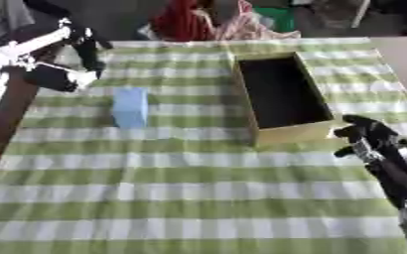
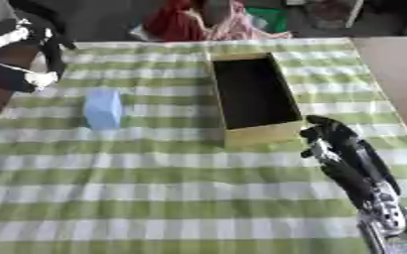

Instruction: Pick up objects on the table and place them in the box.

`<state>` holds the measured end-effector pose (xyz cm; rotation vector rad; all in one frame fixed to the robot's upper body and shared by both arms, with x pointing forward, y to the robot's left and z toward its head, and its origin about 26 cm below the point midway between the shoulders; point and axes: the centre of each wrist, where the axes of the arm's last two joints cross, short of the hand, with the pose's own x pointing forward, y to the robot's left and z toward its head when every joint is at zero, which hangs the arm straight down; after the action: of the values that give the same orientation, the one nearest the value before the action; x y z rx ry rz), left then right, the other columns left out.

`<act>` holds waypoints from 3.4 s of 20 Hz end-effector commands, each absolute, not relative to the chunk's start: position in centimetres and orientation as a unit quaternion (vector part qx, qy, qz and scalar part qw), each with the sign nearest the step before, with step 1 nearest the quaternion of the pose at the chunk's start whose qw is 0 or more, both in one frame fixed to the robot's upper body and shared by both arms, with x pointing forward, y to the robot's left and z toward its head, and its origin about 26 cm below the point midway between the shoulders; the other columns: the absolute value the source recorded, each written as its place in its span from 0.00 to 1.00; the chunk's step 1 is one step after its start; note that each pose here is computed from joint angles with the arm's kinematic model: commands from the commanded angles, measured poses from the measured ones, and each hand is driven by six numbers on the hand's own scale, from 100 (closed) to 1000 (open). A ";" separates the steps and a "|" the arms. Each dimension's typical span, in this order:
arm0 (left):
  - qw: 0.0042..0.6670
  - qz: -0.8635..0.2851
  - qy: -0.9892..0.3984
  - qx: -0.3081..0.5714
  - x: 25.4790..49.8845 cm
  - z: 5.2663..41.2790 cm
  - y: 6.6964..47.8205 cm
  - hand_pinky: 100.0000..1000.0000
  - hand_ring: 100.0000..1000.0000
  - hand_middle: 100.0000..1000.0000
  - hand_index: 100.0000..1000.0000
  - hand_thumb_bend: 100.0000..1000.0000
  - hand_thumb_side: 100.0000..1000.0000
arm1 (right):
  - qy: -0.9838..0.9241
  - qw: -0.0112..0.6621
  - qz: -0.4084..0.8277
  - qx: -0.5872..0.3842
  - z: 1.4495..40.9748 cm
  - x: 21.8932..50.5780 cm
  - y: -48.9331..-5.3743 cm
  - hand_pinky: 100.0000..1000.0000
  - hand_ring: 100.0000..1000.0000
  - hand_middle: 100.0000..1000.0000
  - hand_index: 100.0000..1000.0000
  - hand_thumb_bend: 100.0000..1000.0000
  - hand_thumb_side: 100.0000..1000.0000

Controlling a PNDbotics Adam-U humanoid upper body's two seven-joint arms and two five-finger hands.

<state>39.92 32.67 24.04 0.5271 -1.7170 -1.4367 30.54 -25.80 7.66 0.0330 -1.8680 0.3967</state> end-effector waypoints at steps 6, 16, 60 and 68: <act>0.399 -0.605 -0.641 0.253 41.0 24.9 33.3 0.80 0.77 0.81 0.87 0.27 0.40 | -0.803 0.568 0.179 0.008 8.4 30.8 -26.1 0.52 0.77 0.57 0.82 0.00 0.48; 0.389 -0.662 -0.569 0.295 44.2 22.7 32.7 0.79 0.78 0.83 0.89 0.51 0.40 | -0.802 0.570 0.180 0.009 8.3 30.8 -26.1 0.52 0.78 0.57 0.82 0.00 0.47; 0.296 -0.599 -0.694 0.268 47.2 25.1 21.8 0.67 0.50 0.41 0.75 0.00 0.13 | -0.799 0.569 0.195 0.032 8.3 31.1 -25.1 0.52 0.77 0.57 0.82 0.00 0.48; 0.243 -0.585 -0.730 0.257 47.7 24.7 17.2 0.67 0.51 0.44 0.75 0.00 0.12 | -0.801 0.554 0.220 0.060 9.1 31.6 -23.5 0.52 0.77 0.57 0.82 0.00 0.48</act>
<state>47.70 17.71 23.40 0.6694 -1.9479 -1.6013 31.49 -23.65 8.36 0.1330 -1.8700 0.5044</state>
